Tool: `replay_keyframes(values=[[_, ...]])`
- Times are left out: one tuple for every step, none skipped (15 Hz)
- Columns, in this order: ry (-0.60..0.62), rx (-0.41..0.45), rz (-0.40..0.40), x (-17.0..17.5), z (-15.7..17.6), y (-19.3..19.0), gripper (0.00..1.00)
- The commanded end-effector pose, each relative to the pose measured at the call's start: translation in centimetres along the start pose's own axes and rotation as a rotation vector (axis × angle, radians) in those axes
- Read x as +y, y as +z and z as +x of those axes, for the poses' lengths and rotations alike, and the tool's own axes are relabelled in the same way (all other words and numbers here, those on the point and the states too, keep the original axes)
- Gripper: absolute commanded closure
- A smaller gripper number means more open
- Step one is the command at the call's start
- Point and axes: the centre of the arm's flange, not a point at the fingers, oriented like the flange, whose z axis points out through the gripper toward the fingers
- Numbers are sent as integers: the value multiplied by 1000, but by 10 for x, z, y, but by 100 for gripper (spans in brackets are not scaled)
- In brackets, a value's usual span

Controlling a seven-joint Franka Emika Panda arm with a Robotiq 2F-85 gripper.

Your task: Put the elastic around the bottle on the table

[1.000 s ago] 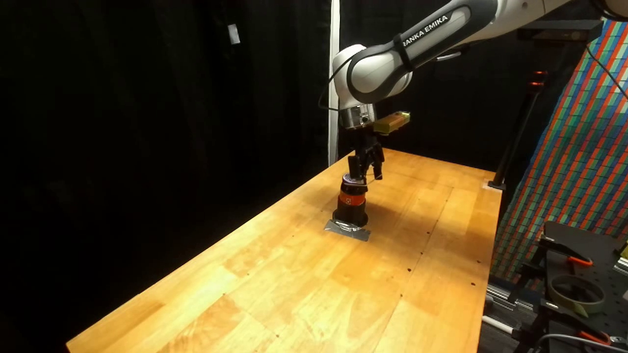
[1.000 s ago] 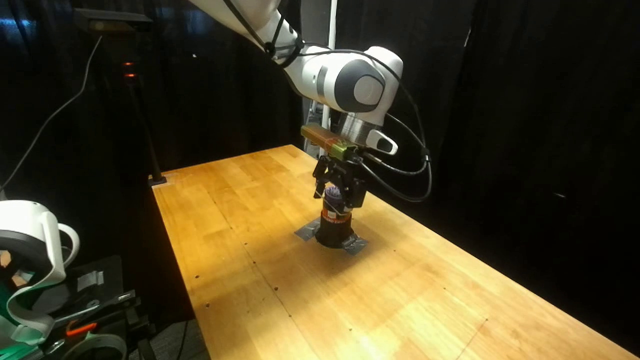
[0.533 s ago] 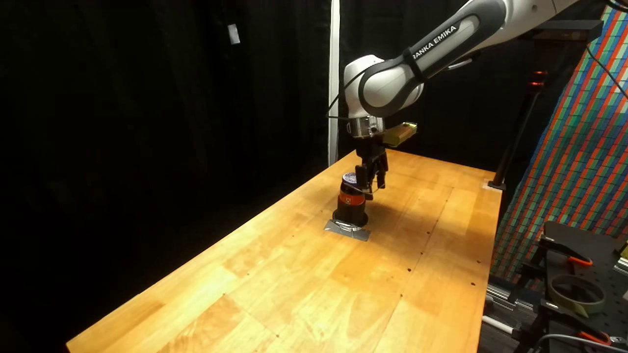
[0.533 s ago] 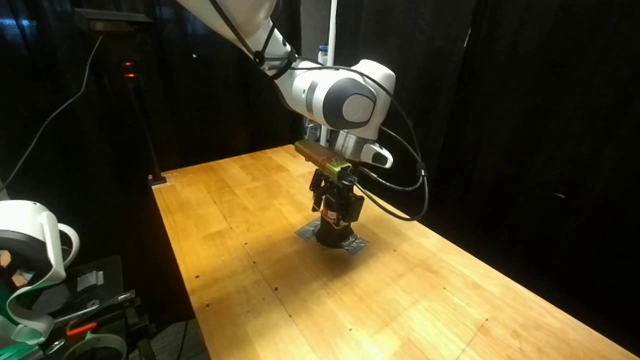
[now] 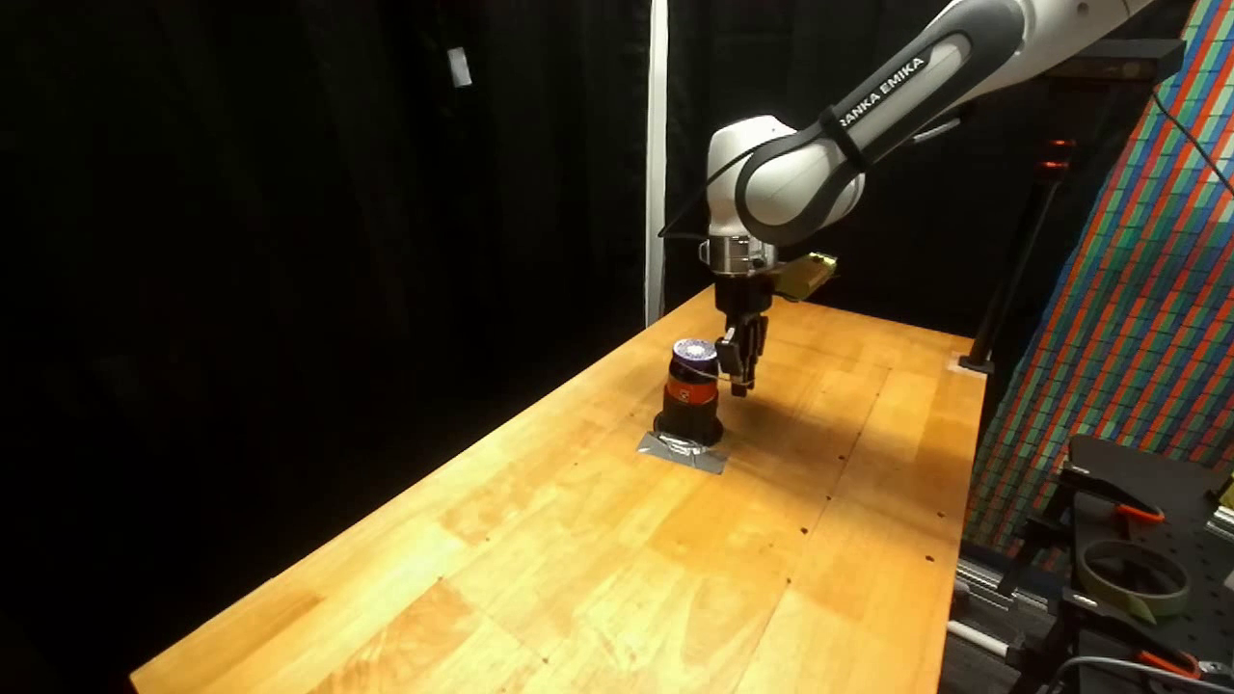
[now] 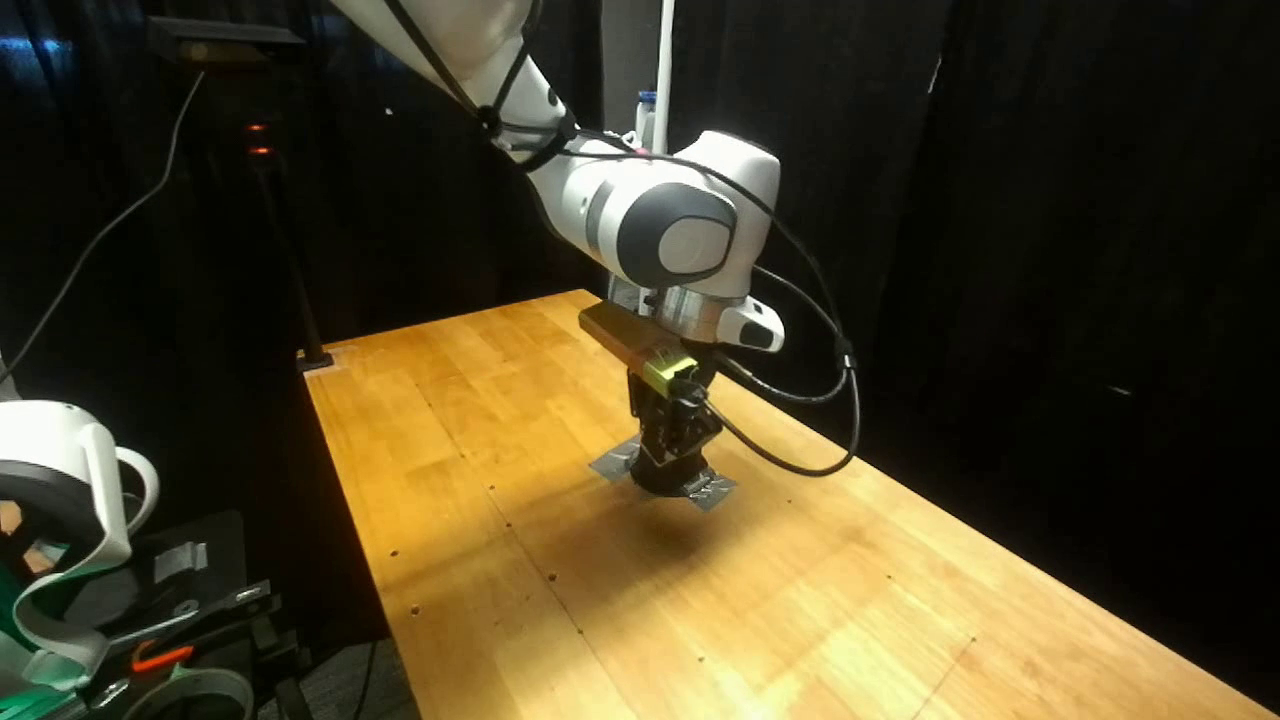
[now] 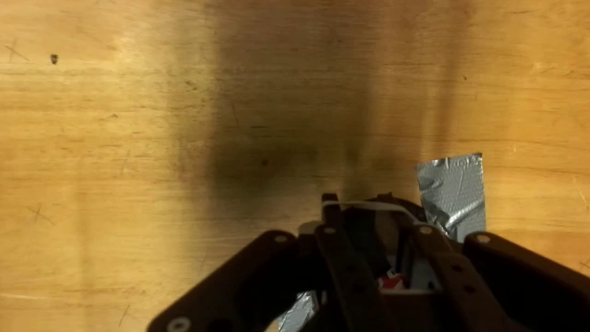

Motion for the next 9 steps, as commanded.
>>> replay_keyframes(values=[[-13,125,66,15,-39,-8,94],[-17,170,89,18,-44,-11,95],[-24,225,118,21,-50,-13,99],[-32,272,142,24,-56,-15,94],[-41,325,166,26,-63,-16,93],[-50,375,188,28,-68,-17,93],[-64,422,210,31,-75,-18,91],[-82,466,230,32,-81,-19,91],[-101,503,247,34,-87,-19,92]])
